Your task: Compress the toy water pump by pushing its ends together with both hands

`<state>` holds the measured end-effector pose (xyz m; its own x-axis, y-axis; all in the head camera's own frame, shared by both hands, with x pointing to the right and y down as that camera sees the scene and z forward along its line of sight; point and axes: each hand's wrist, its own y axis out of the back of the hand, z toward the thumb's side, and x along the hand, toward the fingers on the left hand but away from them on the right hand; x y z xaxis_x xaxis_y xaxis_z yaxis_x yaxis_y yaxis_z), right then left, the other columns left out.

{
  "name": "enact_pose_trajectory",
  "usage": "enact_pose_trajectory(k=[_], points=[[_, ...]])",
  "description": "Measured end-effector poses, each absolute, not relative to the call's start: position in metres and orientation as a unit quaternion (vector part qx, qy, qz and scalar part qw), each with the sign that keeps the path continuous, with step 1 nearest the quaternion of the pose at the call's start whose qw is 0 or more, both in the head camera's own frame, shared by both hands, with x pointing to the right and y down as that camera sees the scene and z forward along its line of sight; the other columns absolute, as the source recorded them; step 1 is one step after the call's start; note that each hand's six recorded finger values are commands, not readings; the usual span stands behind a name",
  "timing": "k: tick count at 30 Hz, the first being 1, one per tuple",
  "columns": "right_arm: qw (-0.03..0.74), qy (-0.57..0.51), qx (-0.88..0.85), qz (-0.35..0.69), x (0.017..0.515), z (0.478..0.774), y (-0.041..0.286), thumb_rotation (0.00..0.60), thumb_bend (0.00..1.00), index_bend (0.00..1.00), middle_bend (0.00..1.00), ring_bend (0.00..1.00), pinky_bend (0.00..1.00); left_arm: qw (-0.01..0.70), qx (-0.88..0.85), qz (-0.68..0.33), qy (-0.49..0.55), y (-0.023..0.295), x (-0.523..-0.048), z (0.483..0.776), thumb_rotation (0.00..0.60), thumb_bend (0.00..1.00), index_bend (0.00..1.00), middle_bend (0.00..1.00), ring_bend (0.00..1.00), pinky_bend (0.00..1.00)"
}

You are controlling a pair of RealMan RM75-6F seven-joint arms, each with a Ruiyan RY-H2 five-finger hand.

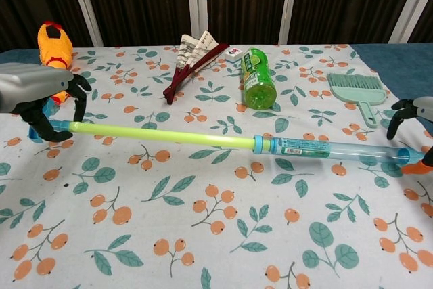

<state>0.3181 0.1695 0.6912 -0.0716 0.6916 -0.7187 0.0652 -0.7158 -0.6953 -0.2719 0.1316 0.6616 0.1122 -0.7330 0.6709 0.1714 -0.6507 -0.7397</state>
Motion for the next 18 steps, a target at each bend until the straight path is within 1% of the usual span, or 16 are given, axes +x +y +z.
enact_pose_trajectory(k=[5,11,18], points=[[0.230,-0.295,-0.640,0.671,0.3194,0.6939,0.1705,0.600,0.29,0.39,0.00,0.00,0.00,0.358,-0.653,-0.632,0.213,0.1325,-0.2726,0.6626,0.600,0.48,0.59,0.08,0.00,0.02],[0.230,-0.293,-0.641,0.671,0.3180,0.6962,0.1707,0.600,0.29,0.40,0.00,0.00,0.00,0.358,-0.654,-0.632,0.214,0.1328,-0.2725,0.6630,0.600,0.48,0.59,0.08,0.00,0.02],[0.227,-0.291,-0.639,0.675,0.3181,0.6993,0.1714,0.600,0.37,0.41,0.00,0.00,0.00,0.357,-0.655,-0.631,0.215,0.1318,-0.2725,0.6623,0.600,0.48,0.59,0.08,0.00,0.02]])
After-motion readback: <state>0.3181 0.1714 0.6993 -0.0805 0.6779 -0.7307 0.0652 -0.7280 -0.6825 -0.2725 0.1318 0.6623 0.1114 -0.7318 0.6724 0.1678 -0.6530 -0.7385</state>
